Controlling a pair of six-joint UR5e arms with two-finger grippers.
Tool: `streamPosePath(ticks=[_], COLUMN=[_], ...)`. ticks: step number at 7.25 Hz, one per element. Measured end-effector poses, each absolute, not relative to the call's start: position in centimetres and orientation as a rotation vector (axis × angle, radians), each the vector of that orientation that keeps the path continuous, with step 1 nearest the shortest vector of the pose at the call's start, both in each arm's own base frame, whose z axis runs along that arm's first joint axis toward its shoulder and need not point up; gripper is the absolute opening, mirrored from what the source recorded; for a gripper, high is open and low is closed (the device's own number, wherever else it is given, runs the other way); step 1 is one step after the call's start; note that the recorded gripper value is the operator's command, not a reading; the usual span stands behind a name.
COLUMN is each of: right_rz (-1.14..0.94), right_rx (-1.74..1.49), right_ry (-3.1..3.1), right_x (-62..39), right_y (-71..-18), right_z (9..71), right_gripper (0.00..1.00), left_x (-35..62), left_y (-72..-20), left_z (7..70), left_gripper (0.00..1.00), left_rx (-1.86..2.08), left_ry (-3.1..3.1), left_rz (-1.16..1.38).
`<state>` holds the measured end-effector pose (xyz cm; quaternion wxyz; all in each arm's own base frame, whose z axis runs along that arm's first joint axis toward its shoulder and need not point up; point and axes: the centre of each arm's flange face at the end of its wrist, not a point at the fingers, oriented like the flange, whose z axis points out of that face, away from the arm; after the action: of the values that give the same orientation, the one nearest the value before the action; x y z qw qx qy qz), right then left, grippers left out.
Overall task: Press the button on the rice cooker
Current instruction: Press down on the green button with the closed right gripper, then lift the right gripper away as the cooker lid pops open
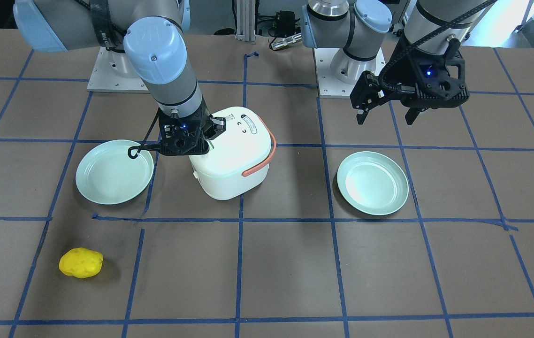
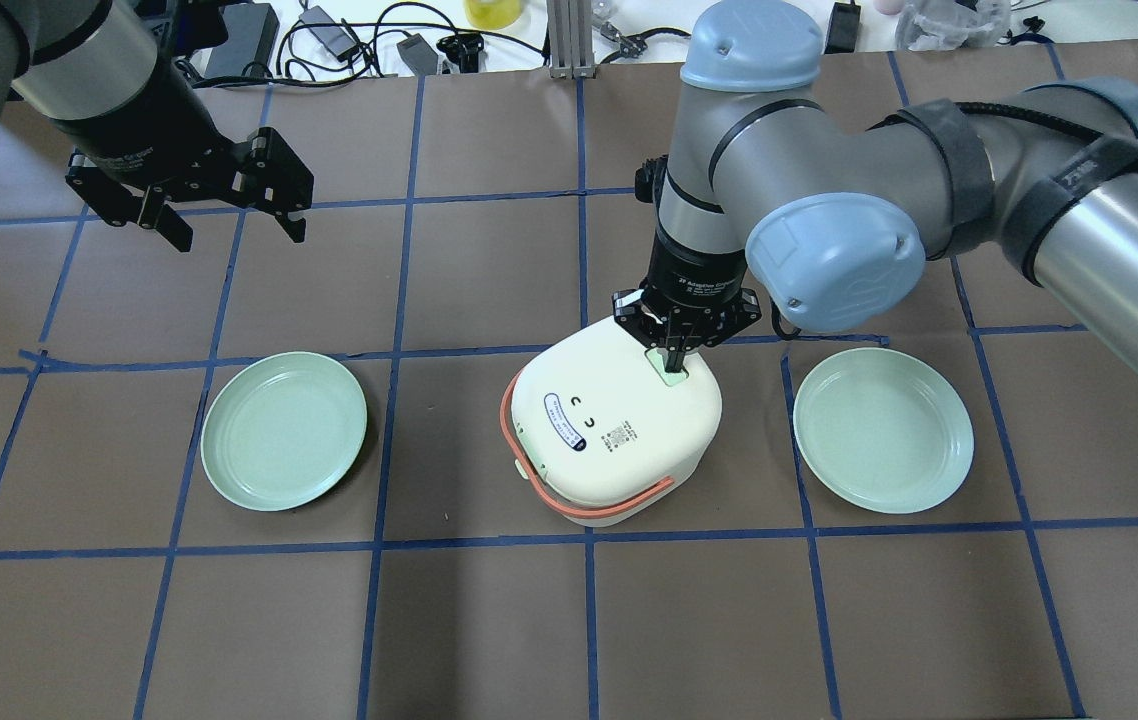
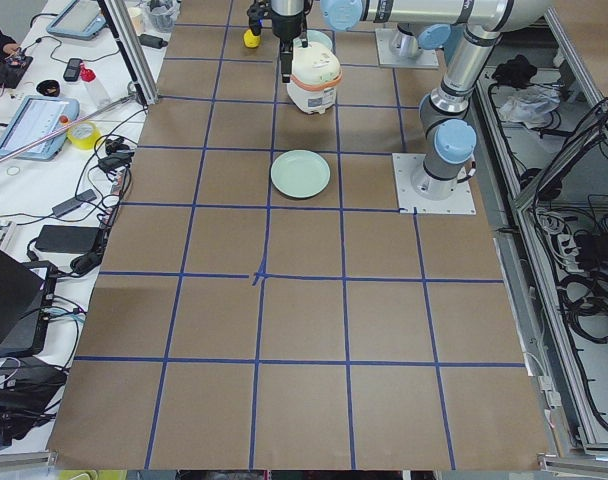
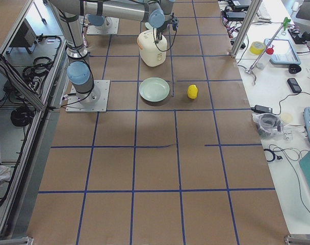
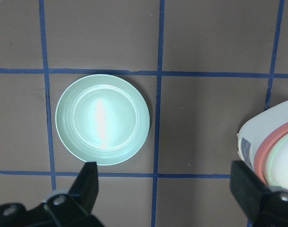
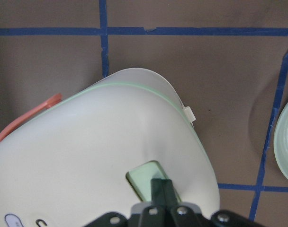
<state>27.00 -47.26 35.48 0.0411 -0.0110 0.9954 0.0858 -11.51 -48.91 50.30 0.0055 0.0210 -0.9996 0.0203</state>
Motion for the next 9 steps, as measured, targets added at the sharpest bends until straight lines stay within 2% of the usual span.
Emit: streamPosePath(ticks=[1, 2, 6, 9], right_rz=[0.249, 0.192, -0.059, -0.1], right_rx=[-0.02, -0.003, 0.103, 0.261], right_ry=[3.048, 3.045, 3.039, 3.076], right_x=[27.0, 27.1, 26.5, 20.7], right_y=[-47.4, -47.8, -50.8, -53.4], right_z=[35.9, 37.6, 47.7, 50.3], right_gripper=[0.61, 1.0, 1.0, 1.0], left_x=[-11.5, -11.5, -11.5, -11.5], left_y=[-48.9, -48.9, -48.9, -48.9], left_z=[50.3, 50.3, 50.3, 50.3], left_gripper=[1.0, 1.0, 1.0, 1.0], left_rx=[0.066, 0.066, 0.067, 0.066], left_ry=[-3.129, -3.129, -3.129, -3.129], left_rz=[0.064, 0.064, 0.064, 0.064])
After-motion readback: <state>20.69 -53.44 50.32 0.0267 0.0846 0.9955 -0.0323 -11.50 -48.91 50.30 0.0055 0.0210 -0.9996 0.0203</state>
